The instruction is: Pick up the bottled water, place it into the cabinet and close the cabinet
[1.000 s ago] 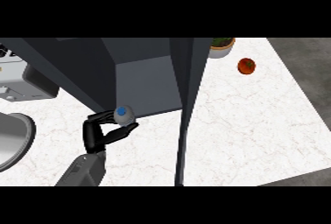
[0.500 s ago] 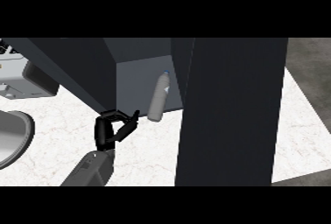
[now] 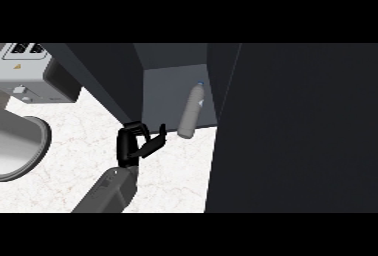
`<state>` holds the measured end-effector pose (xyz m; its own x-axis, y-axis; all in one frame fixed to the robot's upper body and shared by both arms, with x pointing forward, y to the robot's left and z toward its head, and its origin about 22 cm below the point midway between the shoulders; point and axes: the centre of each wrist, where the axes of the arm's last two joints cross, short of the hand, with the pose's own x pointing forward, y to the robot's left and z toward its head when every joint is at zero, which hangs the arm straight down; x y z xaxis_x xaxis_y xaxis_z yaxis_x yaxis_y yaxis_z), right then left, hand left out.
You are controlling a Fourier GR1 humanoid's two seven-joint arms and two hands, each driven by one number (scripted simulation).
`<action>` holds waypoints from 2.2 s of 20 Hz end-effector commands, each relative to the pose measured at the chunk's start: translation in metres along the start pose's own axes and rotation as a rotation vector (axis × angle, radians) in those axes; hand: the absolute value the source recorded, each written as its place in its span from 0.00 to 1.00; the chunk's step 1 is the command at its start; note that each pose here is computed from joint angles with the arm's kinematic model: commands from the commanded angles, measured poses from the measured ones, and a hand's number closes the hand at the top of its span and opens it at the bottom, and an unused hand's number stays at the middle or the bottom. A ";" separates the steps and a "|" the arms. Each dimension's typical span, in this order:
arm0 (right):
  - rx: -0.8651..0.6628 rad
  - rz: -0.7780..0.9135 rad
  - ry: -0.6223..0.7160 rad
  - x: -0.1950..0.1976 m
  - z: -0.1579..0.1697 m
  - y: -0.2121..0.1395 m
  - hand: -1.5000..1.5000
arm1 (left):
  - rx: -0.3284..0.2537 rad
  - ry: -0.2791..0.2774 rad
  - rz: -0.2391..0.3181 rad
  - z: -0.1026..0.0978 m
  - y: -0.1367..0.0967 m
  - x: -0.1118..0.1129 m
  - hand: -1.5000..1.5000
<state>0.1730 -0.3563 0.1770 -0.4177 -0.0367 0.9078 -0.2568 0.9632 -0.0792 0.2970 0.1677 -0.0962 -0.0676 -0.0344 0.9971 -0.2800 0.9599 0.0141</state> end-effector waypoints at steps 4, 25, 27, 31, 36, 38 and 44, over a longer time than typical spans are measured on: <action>0.012 0.035 0.008 0.010 0.010 0.001 0.00 | -0.254 -0.186 0.245 -0.038 -0.077 0.076 1.00; 0.141 0.022 0.050 0.052 0.036 0.069 1.00 | -0.538 -0.096 0.435 0.031 -0.016 0.053 0.00; 0.149 0.028 0.055 0.050 0.036 0.062 1.00 | -0.552 -0.108 0.454 0.045 0.014 0.050 0.00; 0.256 0.102 0.041 0.052 0.028 0.063 1.00 | -0.569 -0.084 0.474 0.053 0.035 0.049 0.00; 0.325 -0.027 0.097 0.055 0.030 0.093 1.00 | -0.528 -0.113 0.431 0.072 0.090 0.056 0.00; 0.346 -0.052 0.059 0.056 0.029 0.101 1.00 | -0.499 -0.146 0.426 0.072 0.087 0.072 0.00; 0.411 -0.145 0.094 0.046 0.015 0.124 1.00 | -0.441 -0.163 0.306 0.066 0.159 0.082 0.00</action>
<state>0.1506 -0.2732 0.1637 -0.1557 -0.1946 0.9685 -0.6306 0.7742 0.0542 0.1911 0.2705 -0.0271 -0.2203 0.3199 0.9215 0.2368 0.9340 -0.2676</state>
